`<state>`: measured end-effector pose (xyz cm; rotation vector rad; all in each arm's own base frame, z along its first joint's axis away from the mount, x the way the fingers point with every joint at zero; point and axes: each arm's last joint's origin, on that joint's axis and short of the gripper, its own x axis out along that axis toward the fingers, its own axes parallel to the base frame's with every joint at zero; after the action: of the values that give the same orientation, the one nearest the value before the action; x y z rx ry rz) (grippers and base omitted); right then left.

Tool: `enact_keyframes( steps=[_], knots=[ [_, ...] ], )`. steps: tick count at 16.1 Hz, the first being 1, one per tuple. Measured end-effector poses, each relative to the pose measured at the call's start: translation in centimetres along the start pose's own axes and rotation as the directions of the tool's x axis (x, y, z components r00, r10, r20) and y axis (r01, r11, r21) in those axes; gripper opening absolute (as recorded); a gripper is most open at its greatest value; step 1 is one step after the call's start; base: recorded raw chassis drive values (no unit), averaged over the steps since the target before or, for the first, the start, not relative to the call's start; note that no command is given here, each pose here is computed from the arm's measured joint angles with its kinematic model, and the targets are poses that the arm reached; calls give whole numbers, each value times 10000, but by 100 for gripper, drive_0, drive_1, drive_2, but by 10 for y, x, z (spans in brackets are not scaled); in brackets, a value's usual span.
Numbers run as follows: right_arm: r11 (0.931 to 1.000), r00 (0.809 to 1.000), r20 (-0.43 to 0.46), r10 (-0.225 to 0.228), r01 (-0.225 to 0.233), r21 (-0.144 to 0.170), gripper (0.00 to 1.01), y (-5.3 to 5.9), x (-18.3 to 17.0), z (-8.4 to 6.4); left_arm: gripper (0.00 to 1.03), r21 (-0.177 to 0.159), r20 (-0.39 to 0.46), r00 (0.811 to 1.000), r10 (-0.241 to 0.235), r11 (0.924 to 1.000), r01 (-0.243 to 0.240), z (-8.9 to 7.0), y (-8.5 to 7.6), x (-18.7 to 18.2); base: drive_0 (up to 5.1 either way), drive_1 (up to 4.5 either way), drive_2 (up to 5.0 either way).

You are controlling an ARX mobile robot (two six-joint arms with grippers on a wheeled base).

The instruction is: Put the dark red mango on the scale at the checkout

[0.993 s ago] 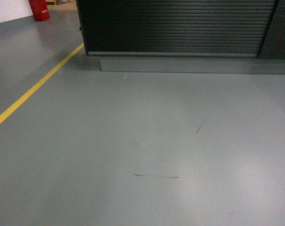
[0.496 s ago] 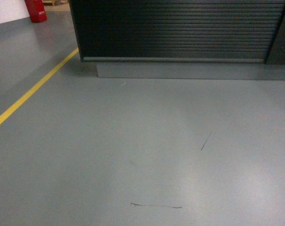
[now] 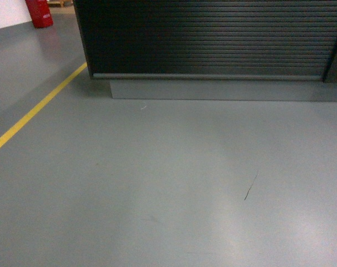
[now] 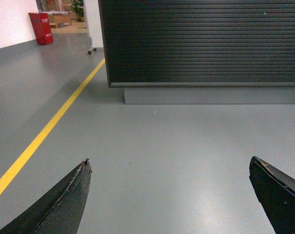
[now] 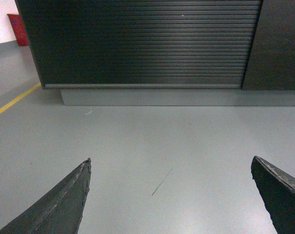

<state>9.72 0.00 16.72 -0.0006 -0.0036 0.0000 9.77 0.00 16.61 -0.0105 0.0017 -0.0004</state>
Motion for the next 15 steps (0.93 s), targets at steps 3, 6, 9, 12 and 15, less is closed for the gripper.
enact_keyframes(
  steps=[3, 6, 9, 12, 15],
  knots=[
    [10000, 10000, 4, 0, 0, -4, 98, 0, 0, 0, 98, 0, 0, 10000, 4, 10000, -4, 0, 0, 0, 0, 0, 0],
    [10000, 10000, 11, 0, 0, 0, 98, 0, 0, 0, 98, 0, -11, 10000, 4, 10000, -4, 0, 0, 0, 0, 0, 0],
    [10000, 10000, 4, 0, 0, 0, 98, 0, 0, 0, 98, 0, -11, 10000, 4, 10000, -4, 0, 0, 0, 6, 311, -298],
    [10000, 10000, 8, 0, 0, -4, 98, 0, 0, 0, 98, 0, -19, 10000, 8, 10000, -8, 0, 0, 0, 6, 311, -298],
    [10000, 10000, 4, 0, 0, 0, 98, 0, 0, 0, 98, 0, -15, 10000, 4, 10000, -4, 0, 0, 0, -3, 300, -306]
  ],
)
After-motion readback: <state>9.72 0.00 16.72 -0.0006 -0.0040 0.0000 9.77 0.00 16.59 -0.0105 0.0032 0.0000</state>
